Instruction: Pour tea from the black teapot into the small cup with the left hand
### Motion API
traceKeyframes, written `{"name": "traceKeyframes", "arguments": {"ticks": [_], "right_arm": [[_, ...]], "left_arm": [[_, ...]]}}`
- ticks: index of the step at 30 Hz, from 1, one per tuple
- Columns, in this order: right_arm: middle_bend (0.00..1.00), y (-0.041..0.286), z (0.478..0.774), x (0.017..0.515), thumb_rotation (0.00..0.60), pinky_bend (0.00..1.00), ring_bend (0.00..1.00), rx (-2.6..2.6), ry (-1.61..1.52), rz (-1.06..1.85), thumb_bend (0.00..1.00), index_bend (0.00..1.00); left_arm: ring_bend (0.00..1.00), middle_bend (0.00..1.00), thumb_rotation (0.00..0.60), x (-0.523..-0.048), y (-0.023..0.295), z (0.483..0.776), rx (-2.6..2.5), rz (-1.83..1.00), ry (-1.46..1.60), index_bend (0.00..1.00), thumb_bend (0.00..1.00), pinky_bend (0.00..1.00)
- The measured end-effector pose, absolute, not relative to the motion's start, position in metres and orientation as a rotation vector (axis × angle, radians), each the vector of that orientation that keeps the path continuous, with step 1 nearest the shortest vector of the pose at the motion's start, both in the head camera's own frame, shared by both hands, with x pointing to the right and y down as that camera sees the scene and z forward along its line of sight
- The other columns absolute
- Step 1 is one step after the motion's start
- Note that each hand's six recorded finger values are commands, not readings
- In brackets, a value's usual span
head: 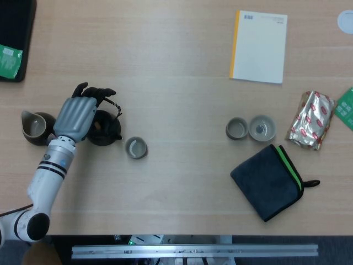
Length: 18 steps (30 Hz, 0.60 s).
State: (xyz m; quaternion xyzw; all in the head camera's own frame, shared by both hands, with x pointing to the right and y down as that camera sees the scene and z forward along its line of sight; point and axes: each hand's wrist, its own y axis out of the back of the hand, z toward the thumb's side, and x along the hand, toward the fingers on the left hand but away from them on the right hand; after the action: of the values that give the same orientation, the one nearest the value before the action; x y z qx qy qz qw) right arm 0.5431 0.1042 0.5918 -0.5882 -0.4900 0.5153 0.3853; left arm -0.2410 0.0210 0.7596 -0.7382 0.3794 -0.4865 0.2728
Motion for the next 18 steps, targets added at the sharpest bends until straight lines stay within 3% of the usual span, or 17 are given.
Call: {"name": "traceKeyframes", "arguments": {"ticks": [4,11,18], "right_arm": [[0.32,0.104,0.592,0.543,0.6,0.24,0.2,-1.497,-1.247,1.313,0.05,0.33],[0.32,0.102,0.589,0.542,0.6,0.24,0.2,-1.49,-1.241,1.311,0.05,0.33],[0.32,0.099,0.59,0.534,0.6,0.24,0.2,-1.507,-1.207,1.297,0.05,0.33]], "left_arm": [[0.15,0.23,0.429,-0.242,0.02,0.753,-1.993,-1.284,1.053,0.18,0.32,0.07],[0.16,0.23,0.593,-0.247,0.019,0.731,-1.984,-1.194,1.12,0.2,0.31,0.07],[0.17,0.24,0.6,-0.264,0.023,0.699,-1.862,-1.087,1.19,0.22,0.31,0.07]]}}
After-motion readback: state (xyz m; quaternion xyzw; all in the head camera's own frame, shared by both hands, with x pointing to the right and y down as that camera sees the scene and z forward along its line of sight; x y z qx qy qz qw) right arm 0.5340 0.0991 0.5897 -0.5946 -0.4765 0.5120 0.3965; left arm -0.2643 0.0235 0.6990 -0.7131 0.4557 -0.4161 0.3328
